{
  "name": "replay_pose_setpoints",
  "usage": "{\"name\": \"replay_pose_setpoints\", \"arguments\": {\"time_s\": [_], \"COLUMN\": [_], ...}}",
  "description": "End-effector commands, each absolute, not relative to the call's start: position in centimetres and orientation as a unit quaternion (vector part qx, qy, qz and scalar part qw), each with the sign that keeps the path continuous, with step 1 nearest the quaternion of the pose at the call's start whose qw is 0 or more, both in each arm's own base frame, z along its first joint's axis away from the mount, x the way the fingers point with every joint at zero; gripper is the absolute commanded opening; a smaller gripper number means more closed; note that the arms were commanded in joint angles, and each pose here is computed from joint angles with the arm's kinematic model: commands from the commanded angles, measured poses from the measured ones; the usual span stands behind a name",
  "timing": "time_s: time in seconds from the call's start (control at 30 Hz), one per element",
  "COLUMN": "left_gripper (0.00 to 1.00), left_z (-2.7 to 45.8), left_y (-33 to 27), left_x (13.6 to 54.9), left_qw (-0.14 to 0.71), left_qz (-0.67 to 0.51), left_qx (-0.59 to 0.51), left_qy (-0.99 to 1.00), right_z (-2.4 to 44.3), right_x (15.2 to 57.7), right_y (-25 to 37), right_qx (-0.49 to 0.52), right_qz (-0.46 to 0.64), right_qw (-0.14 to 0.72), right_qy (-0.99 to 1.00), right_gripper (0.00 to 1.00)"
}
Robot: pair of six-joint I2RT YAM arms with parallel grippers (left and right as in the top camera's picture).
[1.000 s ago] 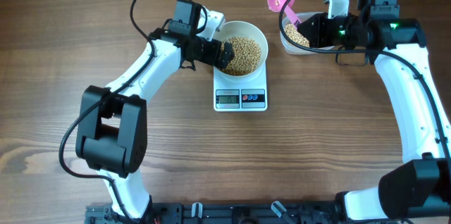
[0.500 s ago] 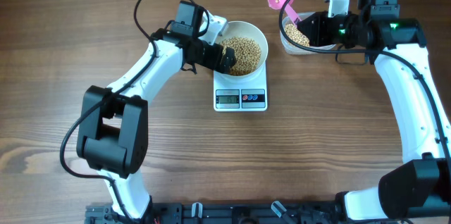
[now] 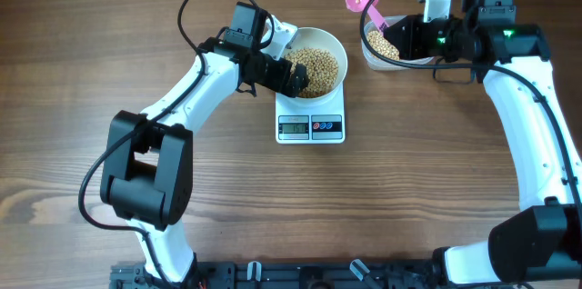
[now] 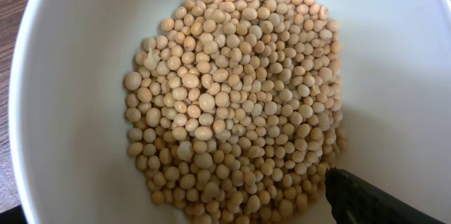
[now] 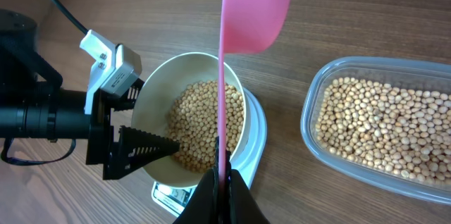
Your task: Scoop item into bowl and weigh 150g on scale
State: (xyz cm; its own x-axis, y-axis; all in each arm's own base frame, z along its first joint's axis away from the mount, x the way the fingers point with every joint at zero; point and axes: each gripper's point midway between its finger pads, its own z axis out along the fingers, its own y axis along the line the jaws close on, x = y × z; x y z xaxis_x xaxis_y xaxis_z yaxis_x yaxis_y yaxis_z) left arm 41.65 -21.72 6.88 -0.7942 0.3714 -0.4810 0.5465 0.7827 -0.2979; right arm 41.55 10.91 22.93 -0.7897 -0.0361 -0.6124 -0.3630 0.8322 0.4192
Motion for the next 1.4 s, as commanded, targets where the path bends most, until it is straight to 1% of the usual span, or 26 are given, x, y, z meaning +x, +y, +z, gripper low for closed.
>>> {"name": "replay_pose_setpoints", "arguments": {"time_s": [0.0, 0.47, 0.57, 0.67, 0.93, 1.03, 1.2, 1.37], "left_gripper": [1.00, 1.00, 1.00, 1.00, 1.00, 1.00, 1.00, 1.00], "left_z": [7.1, 7.1, 7.8, 10.6, 15.9, 18.5, 22.9, 24.6], "left_y": [-22.4, -22.4, -21.8, -21.0, -19.6, -17.4, -11.8, -6.5], "left_x": [41.5, 41.5, 42.2, 43.5, 44.3, 44.9, 46.3, 47.4], "left_qw": [0.201, 0.203, 0.216, 0.250, 0.309, 0.340, 0.396, 0.427], "left_qz": [-0.229, -0.227, -0.217, -0.216, -0.212, -0.204, -0.187, -0.172], "left_qx": [0.263, 0.272, 0.266, 0.259, 0.250, 0.232, 0.186, 0.147], "left_qy": [0.915, 0.913, 0.914, 0.908, 0.893, 0.888, 0.880, 0.876], "right_z": [25.4, 25.4, 25.4, 25.4, 25.8, 25.8, 25.8, 25.8], "right_x": [41.6, 41.6, 41.6, 41.6, 41.3, 41.3, 41.3, 41.4], "right_y": [11.1, 11.1, 11.1, 11.1, 11.7, 11.7, 11.7, 11.7], "right_qx": [-0.118, -0.118, -0.118, -0.118, -0.126, -0.126, -0.126, -0.127], "right_qz": [0.276, 0.277, 0.277, 0.277, 0.296, 0.296, 0.296, 0.296], "right_qw": [0.332, 0.332, 0.332, 0.332, 0.329, 0.329, 0.329, 0.333], "right_qy": [0.894, 0.894, 0.894, 0.894, 0.888, 0.888, 0.888, 0.887], "right_gripper": [0.04, 0.04, 0.04, 0.04, 0.04, 0.04, 0.04, 0.04]}}
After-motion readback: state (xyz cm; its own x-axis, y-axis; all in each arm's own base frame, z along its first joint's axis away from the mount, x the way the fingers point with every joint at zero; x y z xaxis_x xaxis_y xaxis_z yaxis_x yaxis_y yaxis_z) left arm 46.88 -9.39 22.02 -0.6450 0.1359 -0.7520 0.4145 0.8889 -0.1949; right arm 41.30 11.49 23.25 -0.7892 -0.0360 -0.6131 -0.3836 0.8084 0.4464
